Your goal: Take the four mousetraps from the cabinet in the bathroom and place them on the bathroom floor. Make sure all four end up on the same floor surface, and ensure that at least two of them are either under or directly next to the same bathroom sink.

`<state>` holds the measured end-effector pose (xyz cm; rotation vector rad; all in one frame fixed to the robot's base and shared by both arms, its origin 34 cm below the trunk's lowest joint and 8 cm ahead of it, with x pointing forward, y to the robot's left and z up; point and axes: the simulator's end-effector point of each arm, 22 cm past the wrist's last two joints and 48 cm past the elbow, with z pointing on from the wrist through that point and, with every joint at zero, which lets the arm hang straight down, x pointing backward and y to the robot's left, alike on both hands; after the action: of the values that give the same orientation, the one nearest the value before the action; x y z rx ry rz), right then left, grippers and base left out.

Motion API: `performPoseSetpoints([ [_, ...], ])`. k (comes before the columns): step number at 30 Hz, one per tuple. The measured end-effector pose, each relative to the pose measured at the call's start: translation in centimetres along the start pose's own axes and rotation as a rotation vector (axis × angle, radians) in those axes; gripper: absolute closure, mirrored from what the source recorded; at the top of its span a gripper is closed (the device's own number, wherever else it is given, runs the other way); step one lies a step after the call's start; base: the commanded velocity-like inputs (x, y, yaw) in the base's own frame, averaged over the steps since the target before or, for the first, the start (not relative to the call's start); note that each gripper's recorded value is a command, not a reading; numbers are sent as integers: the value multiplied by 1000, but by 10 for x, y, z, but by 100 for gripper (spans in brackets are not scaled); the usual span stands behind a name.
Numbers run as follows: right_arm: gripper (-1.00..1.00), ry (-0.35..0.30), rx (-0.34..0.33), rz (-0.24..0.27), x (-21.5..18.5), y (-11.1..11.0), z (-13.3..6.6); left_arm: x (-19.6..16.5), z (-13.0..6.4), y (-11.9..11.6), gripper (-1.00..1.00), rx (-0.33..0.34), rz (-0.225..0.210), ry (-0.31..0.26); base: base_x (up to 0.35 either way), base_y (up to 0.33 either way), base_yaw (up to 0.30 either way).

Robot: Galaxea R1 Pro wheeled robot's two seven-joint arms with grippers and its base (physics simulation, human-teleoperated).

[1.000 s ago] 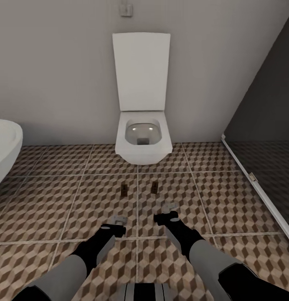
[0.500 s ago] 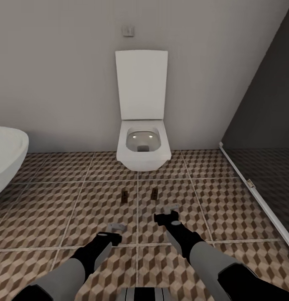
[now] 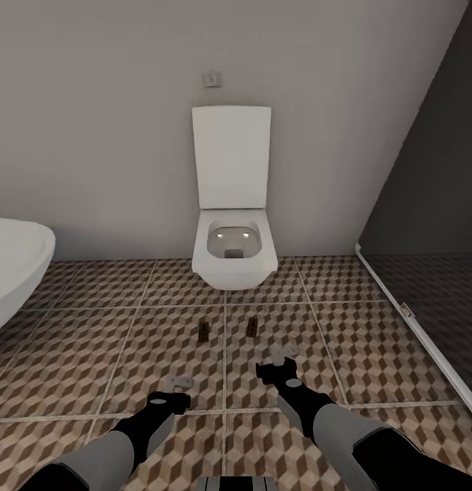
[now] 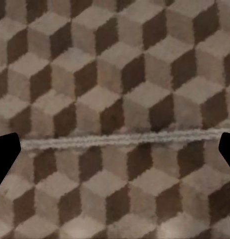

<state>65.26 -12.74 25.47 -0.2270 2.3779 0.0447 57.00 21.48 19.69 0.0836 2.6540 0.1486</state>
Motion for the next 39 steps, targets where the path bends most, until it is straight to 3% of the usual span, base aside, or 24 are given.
performPoseSetpoints([
  [8, -100, -52, 13, -6, 11, -28, -13, 8, -6, 15, -100, -5, -9, -60, 0, 0, 0],
  [18, -100, -103, 29, -11, 40, -53, -37, 7, -18, 28, -100, -25, -10, -90, 0, 0, 0],
  [31, -100, -173, 31, -18, 32, -62, -57, -21, -35, 35, -100, -36, -21, -176, 0, 0, 0],
  [39, -100, -156, 28, -16, 32, -62, -69, -29, -49, 38, -100, -39, -19, -170, 0, 0, 0],
])
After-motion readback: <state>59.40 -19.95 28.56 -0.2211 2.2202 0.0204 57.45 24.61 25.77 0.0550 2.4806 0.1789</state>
